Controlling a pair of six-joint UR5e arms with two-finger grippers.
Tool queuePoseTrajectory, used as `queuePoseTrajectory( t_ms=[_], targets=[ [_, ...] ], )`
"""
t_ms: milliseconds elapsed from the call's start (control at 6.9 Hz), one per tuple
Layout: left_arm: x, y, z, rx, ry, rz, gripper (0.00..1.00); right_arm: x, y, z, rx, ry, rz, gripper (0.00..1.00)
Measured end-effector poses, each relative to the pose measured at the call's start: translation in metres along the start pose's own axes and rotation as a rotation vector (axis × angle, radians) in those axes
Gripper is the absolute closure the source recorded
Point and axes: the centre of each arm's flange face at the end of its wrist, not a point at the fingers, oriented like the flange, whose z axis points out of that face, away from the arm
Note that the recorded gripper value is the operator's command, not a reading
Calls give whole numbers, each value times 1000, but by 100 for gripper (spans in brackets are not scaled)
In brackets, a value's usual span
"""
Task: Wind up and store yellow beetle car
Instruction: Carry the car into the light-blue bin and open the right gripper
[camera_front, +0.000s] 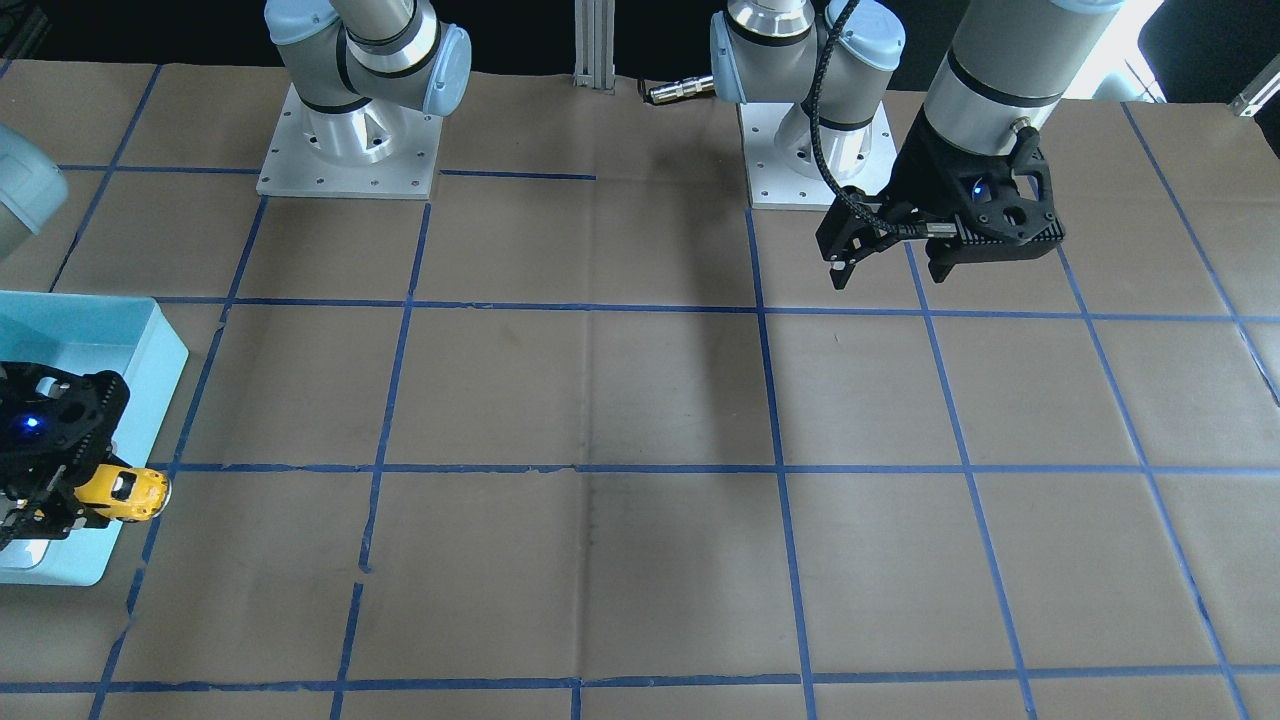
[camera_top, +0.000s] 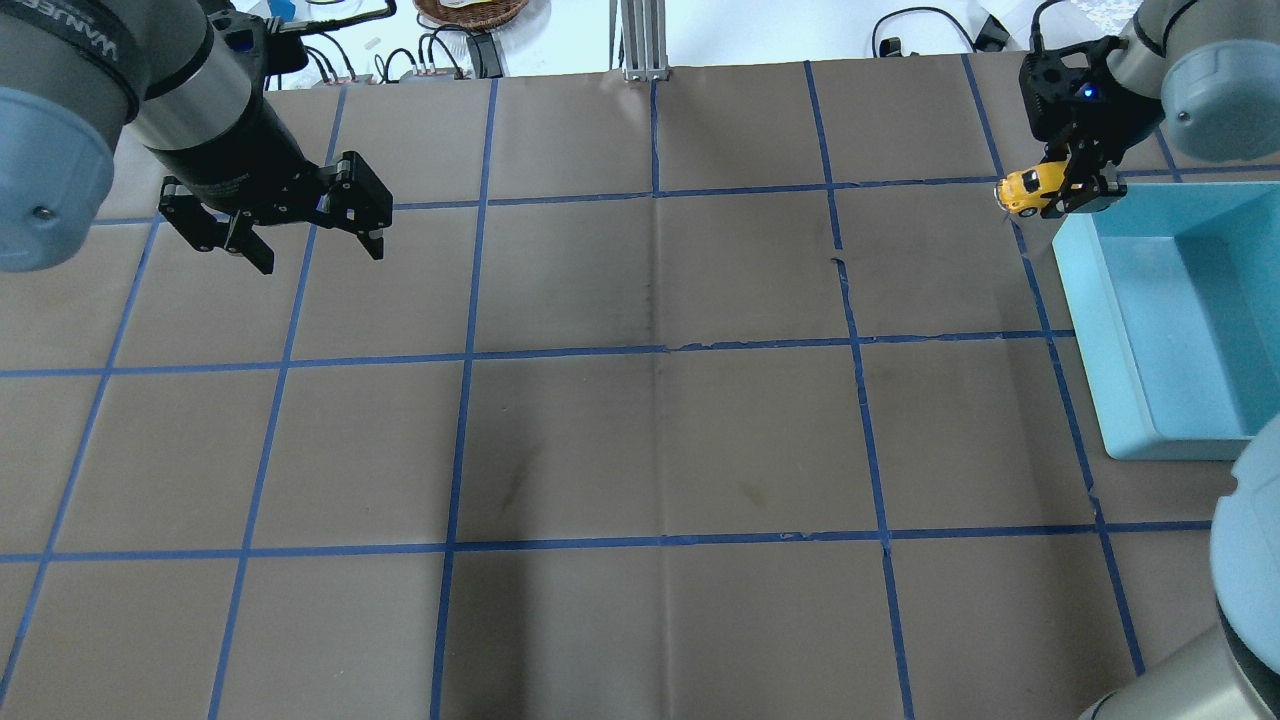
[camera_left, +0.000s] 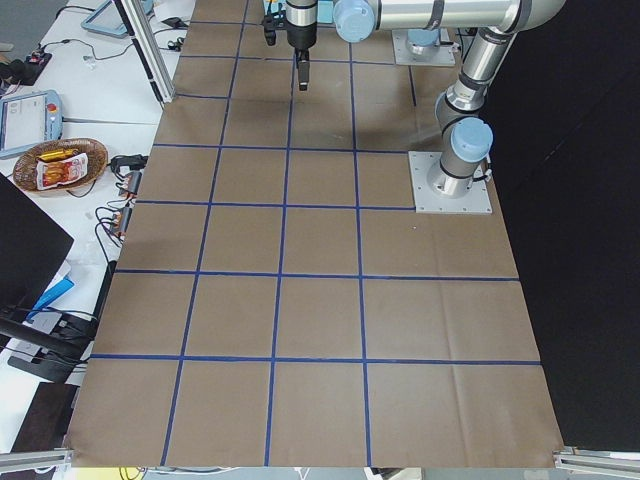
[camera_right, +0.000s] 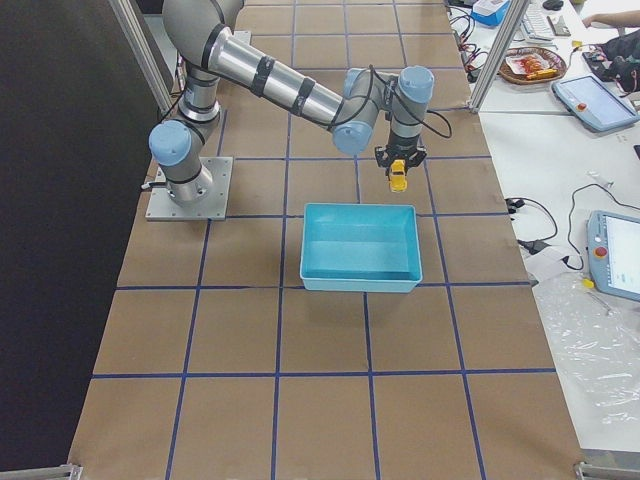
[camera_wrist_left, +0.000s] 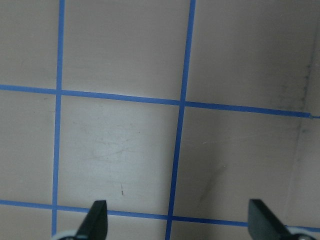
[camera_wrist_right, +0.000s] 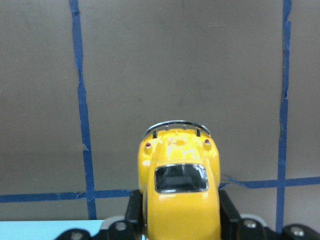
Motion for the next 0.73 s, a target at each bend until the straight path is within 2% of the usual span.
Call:
queuePoseTrajectory(
  t_ms=[145,435,725],
  targets=[
    [0,0,0,0,0,0,0,1,15,-15,1,-4,38,100],
    [0,0,0,0,1,0,0,-7,77,-35,6,-34,138,100],
    [0,1,0,0,0,-1,0,-25,134,-33,23,-91,217,100]
  ],
)
